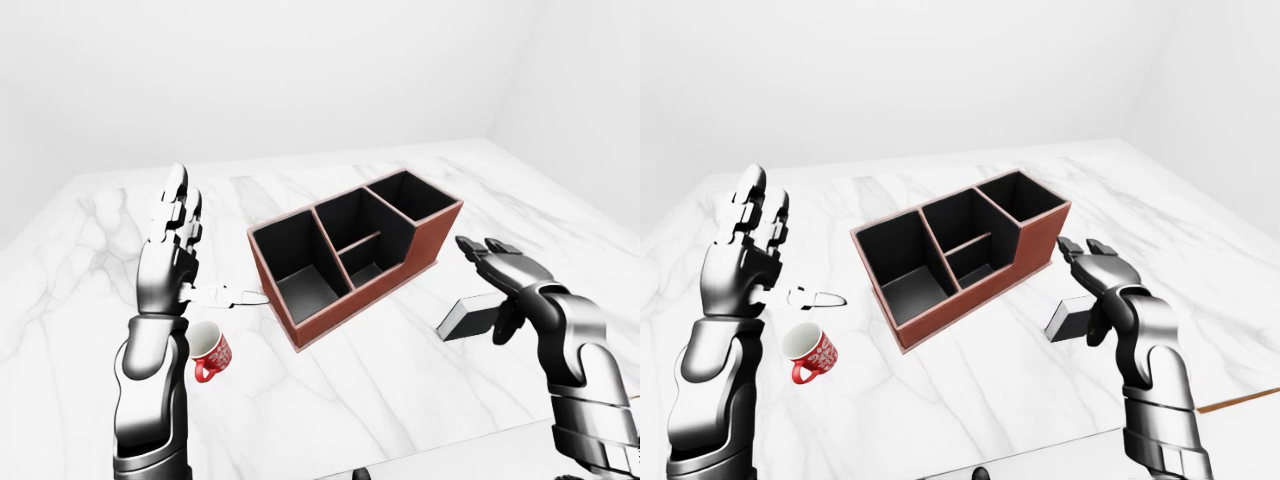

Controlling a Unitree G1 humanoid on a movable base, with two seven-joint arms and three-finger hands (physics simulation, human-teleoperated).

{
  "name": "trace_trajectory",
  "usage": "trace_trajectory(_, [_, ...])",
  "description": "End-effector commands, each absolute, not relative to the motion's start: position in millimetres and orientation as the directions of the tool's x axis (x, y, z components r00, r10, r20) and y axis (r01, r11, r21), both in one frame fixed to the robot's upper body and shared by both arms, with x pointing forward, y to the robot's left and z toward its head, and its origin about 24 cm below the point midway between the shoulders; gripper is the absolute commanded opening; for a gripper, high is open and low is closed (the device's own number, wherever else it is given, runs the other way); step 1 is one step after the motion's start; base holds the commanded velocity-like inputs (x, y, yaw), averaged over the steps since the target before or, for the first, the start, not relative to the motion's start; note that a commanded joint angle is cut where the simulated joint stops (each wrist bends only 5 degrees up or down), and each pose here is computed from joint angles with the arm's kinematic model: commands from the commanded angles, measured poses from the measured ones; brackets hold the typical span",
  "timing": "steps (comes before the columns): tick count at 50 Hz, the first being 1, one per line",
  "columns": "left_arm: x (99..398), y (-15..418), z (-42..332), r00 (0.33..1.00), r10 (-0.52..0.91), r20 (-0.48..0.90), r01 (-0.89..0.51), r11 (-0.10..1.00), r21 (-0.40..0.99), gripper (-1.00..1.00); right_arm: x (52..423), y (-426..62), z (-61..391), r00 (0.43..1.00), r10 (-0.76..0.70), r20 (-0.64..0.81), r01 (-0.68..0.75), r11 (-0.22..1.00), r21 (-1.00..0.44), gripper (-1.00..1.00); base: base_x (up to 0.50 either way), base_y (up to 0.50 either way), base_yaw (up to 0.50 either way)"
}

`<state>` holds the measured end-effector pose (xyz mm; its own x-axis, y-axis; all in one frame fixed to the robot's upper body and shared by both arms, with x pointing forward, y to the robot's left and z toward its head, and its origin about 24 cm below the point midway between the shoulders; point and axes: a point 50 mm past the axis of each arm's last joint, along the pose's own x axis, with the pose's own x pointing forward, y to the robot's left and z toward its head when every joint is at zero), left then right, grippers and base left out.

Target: Pick up the book and place it in the left compartment of the caddy.

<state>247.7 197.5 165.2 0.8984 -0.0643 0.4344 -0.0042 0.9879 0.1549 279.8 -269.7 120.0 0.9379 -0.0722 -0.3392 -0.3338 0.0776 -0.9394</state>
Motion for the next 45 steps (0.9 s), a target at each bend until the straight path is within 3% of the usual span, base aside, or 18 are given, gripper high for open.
trace_trajectory(1, [248, 198, 164, 0.901, -0.062, 0.430, -0.005, 0.988, 0.153, 1.00, 295, -268, 115, 0.920, -0.088, -0.382, -0.380, 0.043, -0.924, 1.00, 0.00, 0.00, 0.00])
trace_trajectory(20, [250, 205, 158, 0.914, -0.037, 0.403, -0.022, 0.990, 0.141, 1.00, 319, -263, 81, 0.839, -0.092, -0.536, -0.536, 0.024, -0.844, 1.00, 0.00, 0.00, 0.00])
trace_trajectory(45, [249, 207, 154, 0.921, -0.026, 0.389, -0.030, 0.990, 0.138, 1.00, 319, -273, 58, 0.813, -0.150, -0.562, -0.569, -0.005, -0.822, 1.00, 0.00, 0.00, 0.00])
